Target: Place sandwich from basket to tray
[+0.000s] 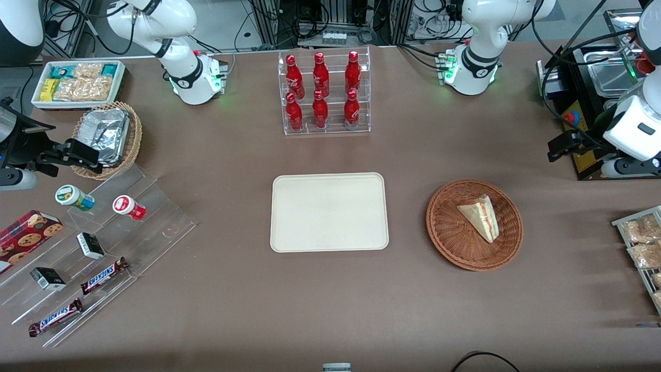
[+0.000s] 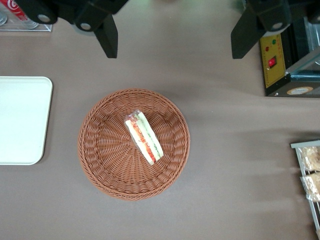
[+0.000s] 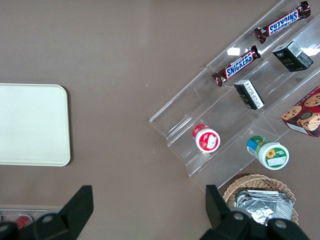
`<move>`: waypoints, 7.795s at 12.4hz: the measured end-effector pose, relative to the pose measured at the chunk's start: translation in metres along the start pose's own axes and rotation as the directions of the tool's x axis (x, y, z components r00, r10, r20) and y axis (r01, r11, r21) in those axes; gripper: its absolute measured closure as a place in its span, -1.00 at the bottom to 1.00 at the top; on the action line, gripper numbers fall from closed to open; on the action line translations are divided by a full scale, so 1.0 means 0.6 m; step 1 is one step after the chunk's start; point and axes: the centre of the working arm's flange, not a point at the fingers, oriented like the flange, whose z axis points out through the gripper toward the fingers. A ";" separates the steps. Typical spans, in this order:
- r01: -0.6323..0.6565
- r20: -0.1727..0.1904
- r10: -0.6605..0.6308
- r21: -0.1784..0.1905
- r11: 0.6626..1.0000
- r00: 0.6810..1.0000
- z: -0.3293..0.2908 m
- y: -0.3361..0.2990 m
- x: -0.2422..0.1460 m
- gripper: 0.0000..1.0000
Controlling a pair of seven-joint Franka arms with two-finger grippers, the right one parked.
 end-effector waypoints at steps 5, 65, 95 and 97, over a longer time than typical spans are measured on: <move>0.007 0.016 -0.007 0.000 1.000 1.000 0.022 0.002 0.015 -1.00; 0.097 0.005 -0.097 0.000 0.995 0.995 0.398 0.740 -0.047 0.73; 0.258 -0.144 -0.248 0.060 0.964 0.958 0.308 0.652 -0.004 -0.99; 0.299 -0.151 -0.288 0.061 0.952 0.946 0.243 0.594 0.007 -0.99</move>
